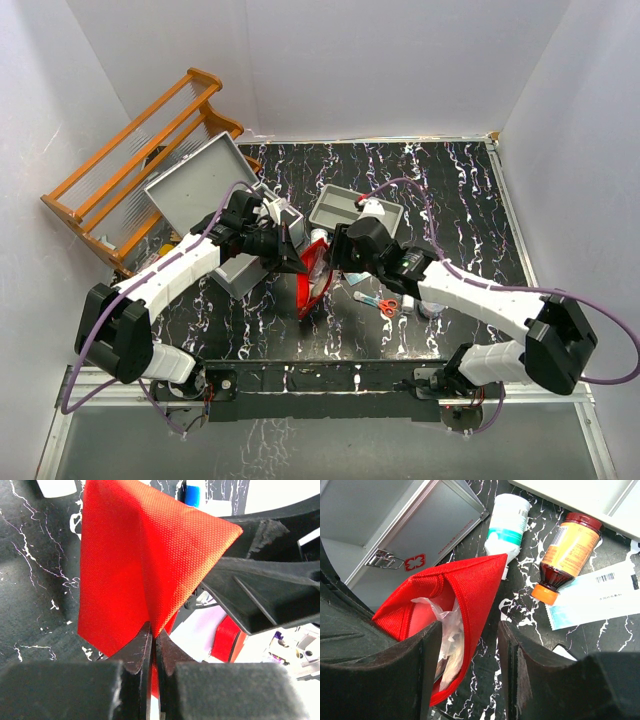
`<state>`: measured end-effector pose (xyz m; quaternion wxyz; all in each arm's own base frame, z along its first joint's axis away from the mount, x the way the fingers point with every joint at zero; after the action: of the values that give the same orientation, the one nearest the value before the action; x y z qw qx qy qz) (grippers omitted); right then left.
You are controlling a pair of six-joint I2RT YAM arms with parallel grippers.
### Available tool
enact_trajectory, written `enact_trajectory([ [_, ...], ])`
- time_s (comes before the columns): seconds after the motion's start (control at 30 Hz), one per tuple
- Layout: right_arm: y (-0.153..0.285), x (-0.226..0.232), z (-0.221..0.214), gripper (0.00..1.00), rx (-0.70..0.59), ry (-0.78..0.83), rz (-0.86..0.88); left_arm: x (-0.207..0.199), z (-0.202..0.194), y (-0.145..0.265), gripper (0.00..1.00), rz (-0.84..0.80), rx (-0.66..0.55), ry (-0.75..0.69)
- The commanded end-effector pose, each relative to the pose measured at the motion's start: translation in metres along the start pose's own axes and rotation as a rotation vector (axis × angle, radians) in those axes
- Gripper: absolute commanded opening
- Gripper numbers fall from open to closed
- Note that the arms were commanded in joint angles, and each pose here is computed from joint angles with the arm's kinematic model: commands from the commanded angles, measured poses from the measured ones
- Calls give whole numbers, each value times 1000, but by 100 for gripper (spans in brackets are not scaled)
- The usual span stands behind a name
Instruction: Organize the medicine kit
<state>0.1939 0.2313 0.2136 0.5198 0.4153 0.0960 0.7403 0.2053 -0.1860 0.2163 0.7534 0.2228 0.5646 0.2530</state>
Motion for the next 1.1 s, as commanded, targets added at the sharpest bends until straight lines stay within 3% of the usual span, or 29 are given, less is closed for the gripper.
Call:
enact_trajectory([
  [0.0,-12,13,13,45,-65,25,17,-10,-6,10,0,-89,2,-71],
  [0.53,-37,8,-4,41,11,-32,-35,-9,-9,10,0,-127,11,-115],
  [0.77,-33,15,-14,49,102,-51,95,-8,-9,10,0,-109,-5,-97],
  [1.07,-42,-3,-18,47,85,-39,-130,-8,-8,12,0,-67,-26,-90],
])
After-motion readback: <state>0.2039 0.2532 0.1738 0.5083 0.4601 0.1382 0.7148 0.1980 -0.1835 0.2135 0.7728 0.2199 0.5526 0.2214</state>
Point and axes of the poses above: each gripper's point midway between its finger pads, its own y axis back along the fingers, its own x axis along the line the jaws close on, z = x × y, the point moved 10 cm from there along y, back along the fingers, and after that the axes turned 6 degrees about -y, right-handed, at the moved point
